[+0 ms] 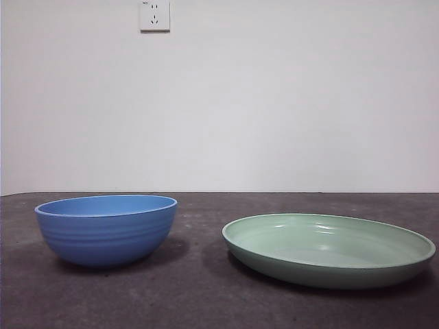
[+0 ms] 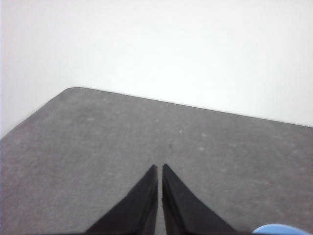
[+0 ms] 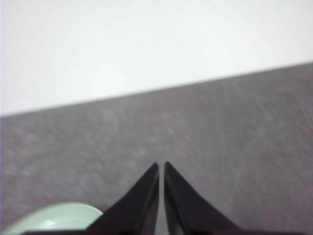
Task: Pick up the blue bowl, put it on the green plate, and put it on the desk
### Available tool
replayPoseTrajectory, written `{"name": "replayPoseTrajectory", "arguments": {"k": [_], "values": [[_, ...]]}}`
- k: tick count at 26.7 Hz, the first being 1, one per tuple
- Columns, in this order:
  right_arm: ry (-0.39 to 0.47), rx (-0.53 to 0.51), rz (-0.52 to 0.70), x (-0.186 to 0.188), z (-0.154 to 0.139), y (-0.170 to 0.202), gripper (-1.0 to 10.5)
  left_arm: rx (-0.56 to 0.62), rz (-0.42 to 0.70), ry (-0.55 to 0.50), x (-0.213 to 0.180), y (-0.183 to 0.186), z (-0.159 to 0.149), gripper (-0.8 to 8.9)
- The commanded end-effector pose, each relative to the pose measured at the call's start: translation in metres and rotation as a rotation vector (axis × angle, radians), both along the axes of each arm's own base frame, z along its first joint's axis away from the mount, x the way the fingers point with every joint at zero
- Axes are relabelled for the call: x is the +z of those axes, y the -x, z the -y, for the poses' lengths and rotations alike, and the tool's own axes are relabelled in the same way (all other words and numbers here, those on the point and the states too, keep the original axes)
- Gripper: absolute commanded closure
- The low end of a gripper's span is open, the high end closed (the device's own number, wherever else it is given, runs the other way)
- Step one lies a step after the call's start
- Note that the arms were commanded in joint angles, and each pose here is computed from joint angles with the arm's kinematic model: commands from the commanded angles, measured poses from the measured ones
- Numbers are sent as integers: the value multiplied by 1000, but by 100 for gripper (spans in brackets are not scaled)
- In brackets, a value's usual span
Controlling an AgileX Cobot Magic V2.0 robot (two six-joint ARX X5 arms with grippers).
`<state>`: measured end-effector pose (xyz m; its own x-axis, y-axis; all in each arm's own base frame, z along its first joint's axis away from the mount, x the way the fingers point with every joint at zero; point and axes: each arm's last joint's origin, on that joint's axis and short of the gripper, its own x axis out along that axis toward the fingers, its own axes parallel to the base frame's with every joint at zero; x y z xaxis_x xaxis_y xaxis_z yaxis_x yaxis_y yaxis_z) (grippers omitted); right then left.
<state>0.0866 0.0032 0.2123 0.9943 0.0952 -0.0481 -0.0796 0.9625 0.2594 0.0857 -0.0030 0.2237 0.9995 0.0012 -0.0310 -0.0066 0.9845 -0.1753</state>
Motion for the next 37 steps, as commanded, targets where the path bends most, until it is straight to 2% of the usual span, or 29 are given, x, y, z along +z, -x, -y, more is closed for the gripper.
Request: {"name": "replayPoseTrajectory", "arguments": {"k": [1, 4, 12, 18, 23, 27, 30, 35, 37], "values": [[-54, 30, -17, 19, -1, 3, 934, -39, -2, 26, 22, 1, 1, 798], [-62, 109, -50, 44, -4, 4, 934, -96, -41, 27, 48, 1, 3, 798], [-112, 416, -211, 103, -12, 1, 933, -396, -236, 71, 106, -1, 12, 798], [-129, 582, -285, 129, -17, -4, 933, -540, -283, 101, 127, -9, 17, 798], [-127, 664, -356, 136, -22, -12, 933, -682, -361, 142, 131, -24, 23, 798], [-131, 759, -454, 130, -28, -20, 933, -730, -448, 165, 124, -31, 27, 793], [-101, 795, -536, 121, -32, -25, 933, -748, -500, 152, 119, -34, 29, 784], [13, 771, -615, 110, -34, -30, 932, -756, -559, 136, 113, -35, 29, 781], [37, 745, -625, 108, -34, -31, 931, -758, -568, 133, 112, -35, 29, 751]]}}
